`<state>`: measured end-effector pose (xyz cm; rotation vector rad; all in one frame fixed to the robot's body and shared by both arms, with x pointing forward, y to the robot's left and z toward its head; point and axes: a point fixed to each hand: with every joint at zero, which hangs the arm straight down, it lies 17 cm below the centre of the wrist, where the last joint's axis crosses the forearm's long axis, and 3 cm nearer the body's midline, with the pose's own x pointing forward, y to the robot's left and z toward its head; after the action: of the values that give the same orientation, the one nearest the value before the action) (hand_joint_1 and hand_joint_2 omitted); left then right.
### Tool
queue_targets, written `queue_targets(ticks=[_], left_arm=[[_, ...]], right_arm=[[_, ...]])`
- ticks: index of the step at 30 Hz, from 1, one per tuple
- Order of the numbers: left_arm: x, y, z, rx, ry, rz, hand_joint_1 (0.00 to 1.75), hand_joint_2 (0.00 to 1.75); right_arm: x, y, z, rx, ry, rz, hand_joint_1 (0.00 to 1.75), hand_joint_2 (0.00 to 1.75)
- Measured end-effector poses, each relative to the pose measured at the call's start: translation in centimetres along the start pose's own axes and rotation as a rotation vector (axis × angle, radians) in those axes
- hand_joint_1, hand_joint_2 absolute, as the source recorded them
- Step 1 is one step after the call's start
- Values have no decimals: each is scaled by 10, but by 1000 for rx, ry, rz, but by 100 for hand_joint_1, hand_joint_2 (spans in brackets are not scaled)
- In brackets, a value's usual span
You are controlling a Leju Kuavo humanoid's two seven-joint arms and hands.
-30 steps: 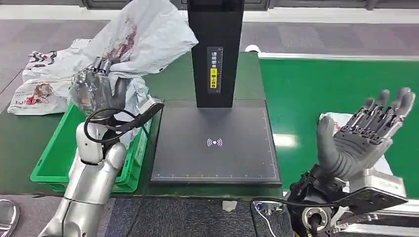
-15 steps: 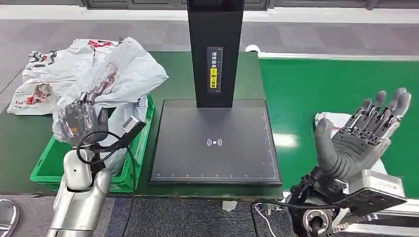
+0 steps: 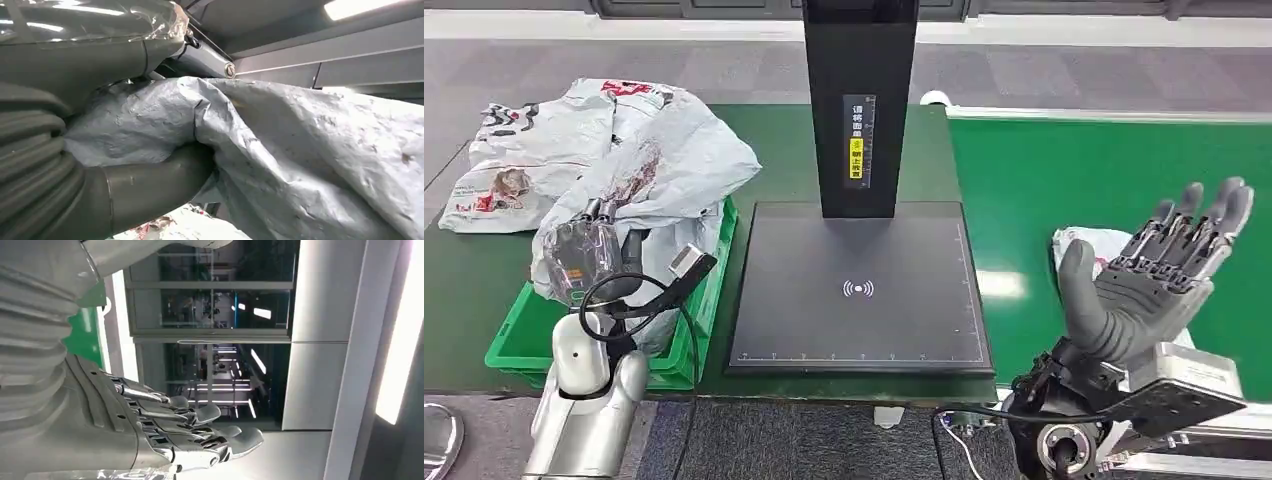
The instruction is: Moved the parcel from conveyor to table for the left to box.
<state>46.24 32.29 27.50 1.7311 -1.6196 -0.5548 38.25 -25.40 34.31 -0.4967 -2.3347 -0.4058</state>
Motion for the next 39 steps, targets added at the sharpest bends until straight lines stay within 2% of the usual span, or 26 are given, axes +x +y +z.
queue_targets(ticks=[11, 12, 22, 39], left_arm=[[-8, -12, 11, -59, 35, -15, 173, 175], [-9, -14, 12, -69, 40, -17, 0, 175], [-10, -41, 24, -171, 61, -24, 0, 175], [-13, -60, 32, -234, 95, 29, 0, 175]], right_arm=[[1, 1, 0, 10, -5, 8, 0, 175], [1, 1, 0, 10, -7, 10, 0, 175], [4, 0, -3, 19, -11, 13, 0, 175], [5, 2, -5, 34, -17, 11, 0, 175]])
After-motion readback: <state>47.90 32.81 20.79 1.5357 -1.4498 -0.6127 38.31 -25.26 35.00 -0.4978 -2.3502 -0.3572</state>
